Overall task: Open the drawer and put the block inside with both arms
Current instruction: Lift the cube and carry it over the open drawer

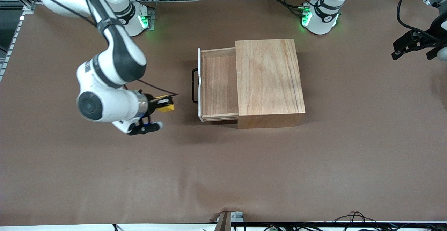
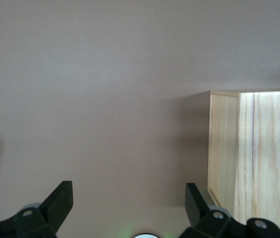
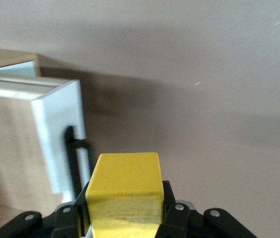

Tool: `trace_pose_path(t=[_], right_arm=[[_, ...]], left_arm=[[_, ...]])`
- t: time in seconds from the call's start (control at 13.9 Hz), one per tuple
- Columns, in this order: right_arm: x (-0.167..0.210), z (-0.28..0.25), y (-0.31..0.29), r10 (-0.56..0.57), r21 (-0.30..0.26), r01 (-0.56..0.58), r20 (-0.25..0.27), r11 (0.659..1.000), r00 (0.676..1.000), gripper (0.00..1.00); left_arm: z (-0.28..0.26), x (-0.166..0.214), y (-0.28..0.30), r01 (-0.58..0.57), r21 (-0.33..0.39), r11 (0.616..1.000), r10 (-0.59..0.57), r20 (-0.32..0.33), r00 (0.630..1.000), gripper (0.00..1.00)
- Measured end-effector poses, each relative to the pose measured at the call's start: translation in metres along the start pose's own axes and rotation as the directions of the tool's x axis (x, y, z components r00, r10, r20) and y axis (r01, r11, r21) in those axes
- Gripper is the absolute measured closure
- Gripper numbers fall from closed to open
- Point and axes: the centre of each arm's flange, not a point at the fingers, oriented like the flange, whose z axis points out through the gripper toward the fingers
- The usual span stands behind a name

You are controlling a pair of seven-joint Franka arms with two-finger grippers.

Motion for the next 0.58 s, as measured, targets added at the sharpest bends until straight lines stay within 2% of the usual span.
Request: trace_pose_path(t=[0.14, 0.29, 0.36, 0.5, 0.58], right_arm=[[-0.016, 0.007, -0.052, 0.062, -0.013, -0.062, -0.006, 0.998, 0.998, 0.44], [-0.028, 0.013, -0.094, 0.093, -0.015, -0.094, -0.039, 0.995, 0.995, 0.44], [-0.032, 0.016, -0.111, 0.098, -0.010, -0.099, -0.067, 0.995, 0.993, 0.44], [-0.040, 0.024, -0.135, 0.098, -0.012, -0.100, -0.092, 0.995, 0.991, 0.44], [-0.044, 0.029, -0.142, 0.088, -0.035, -0.092, -0.101, 0.995, 0.991, 0.44]], left_arm=[[0.000, 0.000, 0.000, 0.001, 0.000, 1.000, -0.001, -0.001, 1.000, 0.00], [-0.001, 0.000, -0.001, 0.002, 0.000, 1.000, -0.002, -0.001, 1.000, 0.00], [-0.001, -0.001, -0.003, 0.005, 0.000, 1.000, -0.005, -0.002, 1.000, 0.00], [-0.001, -0.001, -0.006, 0.011, 0.000, 1.000, -0.011, -0.002, 1.000, 0.00], [-0.001, -0.001, -0.006, 0.012, -0.001, 1.000, -0.012, -0.002, 1.000, 0.00]])
